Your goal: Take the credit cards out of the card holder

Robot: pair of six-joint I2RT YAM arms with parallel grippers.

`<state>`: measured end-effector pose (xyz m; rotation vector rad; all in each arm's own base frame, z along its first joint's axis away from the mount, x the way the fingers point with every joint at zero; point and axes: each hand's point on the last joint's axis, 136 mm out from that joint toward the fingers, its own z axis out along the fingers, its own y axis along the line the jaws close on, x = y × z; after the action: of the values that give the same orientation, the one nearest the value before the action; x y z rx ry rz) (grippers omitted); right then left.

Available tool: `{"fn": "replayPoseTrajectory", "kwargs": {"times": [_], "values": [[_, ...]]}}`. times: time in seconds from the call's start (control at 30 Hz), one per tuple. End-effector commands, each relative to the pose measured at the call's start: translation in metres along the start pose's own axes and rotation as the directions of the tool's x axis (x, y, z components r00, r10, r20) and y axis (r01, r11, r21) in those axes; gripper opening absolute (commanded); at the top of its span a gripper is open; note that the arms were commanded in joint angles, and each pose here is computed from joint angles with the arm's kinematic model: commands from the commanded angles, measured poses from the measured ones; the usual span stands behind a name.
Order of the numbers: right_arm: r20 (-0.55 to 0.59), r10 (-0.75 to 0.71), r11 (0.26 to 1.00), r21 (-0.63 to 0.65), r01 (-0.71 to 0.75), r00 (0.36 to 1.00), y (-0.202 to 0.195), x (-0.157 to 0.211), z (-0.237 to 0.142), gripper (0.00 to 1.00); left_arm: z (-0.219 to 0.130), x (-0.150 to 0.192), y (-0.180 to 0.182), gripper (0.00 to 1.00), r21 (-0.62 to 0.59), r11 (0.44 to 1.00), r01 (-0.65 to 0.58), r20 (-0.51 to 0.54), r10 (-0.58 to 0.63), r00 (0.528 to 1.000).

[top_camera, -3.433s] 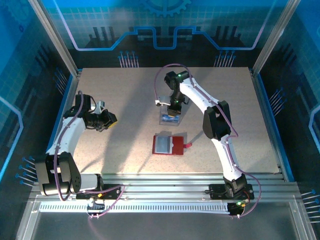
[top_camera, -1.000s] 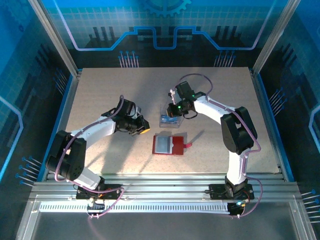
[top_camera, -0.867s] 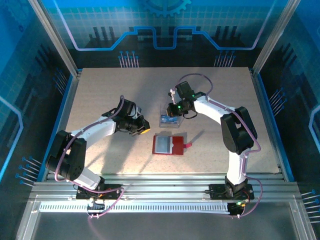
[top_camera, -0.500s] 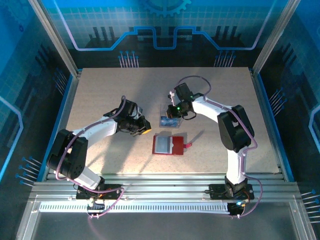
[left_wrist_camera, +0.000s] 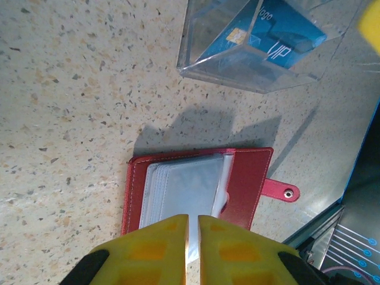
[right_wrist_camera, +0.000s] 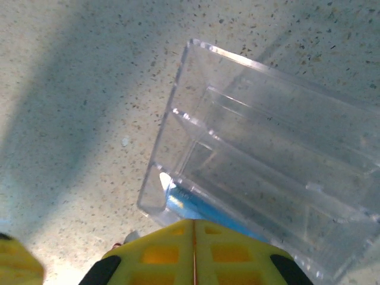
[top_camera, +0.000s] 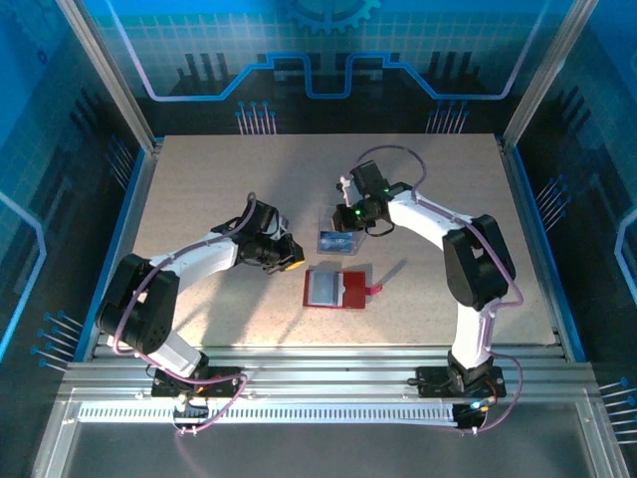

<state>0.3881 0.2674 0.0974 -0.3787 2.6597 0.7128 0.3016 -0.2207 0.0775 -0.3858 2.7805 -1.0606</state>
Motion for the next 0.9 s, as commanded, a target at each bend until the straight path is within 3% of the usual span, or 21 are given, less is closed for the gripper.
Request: {"fn": "replayPoseTrajectory", "kwargs": {"times": [0.0, 0.37, 0.87], "values": [[-0.061, 0.055, 0.998, -0.028, -0.057, 0.997, 0.010, 0.027, -0.017, 0.09, 0.005, -0.004, -0.013, 0.14, 0.022, 1.000, -0.014, -0.003, 0.014, 1.000], [-0.226, 0.221, 0.949, -0.176, -0.263, 0.949, 0.034, 0.104, -0.012, 0.21, 0.021, 0.009, -0.007, 0.13, 0.005, 1.000, -0.011, -0.043, 0.012, 0.999], [-0.360, 0.265, 0.896, -0.251, -0.366, 0.895, 0.062, 0.143, 0.022, 0.43, 0.025, 0.017, 0.008, 0.13, -0.021, 1.000, 0.015, -0.054, -0.016, 0.998]]}}
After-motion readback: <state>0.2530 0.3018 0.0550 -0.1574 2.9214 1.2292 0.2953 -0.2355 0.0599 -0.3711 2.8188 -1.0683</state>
